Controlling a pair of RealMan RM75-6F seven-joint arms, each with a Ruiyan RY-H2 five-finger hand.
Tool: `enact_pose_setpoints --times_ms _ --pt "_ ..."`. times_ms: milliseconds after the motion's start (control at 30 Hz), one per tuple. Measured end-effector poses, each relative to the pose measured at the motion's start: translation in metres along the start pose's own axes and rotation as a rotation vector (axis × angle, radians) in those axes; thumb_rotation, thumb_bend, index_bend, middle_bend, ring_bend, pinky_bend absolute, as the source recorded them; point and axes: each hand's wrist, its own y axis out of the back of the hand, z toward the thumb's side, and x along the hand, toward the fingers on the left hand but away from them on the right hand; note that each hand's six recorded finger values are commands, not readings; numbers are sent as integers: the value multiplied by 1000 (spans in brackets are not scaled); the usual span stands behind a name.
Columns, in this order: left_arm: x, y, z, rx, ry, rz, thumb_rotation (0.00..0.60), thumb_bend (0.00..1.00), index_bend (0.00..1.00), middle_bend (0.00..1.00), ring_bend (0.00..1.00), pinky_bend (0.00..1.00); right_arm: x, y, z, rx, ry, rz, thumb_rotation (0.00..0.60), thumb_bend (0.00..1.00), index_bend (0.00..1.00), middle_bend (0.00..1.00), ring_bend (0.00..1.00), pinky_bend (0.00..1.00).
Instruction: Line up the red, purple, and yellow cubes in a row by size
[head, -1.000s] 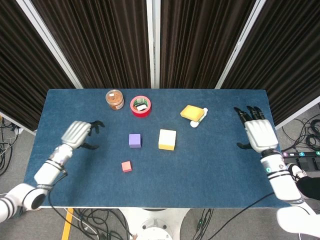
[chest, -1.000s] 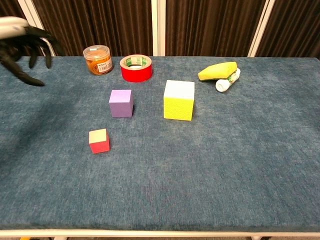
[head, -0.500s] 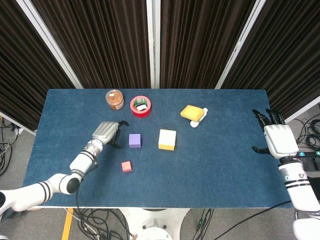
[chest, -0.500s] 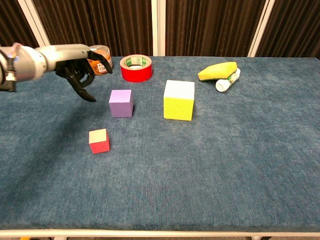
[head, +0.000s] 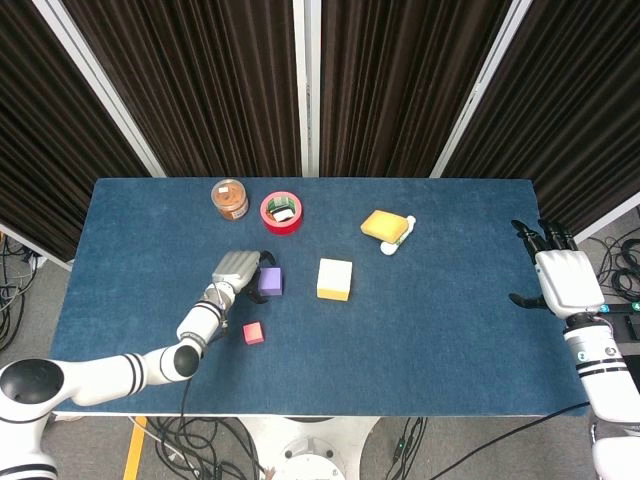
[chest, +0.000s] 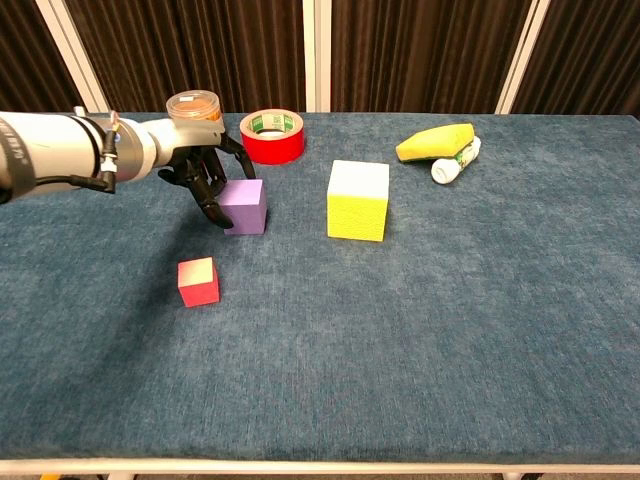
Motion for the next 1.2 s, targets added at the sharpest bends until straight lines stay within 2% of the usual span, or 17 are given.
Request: enact_pose_setpoints --times_ms 400,867,1200 --pt "7 -5 6 35 53 66 600 217 574 914 947 1000 1 -3 -8 -18 -9 7 600 0 0 188 0 0" --pt "20 15 40 82 -4 97 600 224 576 914 947 1000 2 0 -10 -20 -6 1 600 0 0 188 0 0" --pt "28 6 67 93 -18 65 600 224 575 914 947 1000 3 1 -15 -20 -15 4 600 0 0 188 0 0"
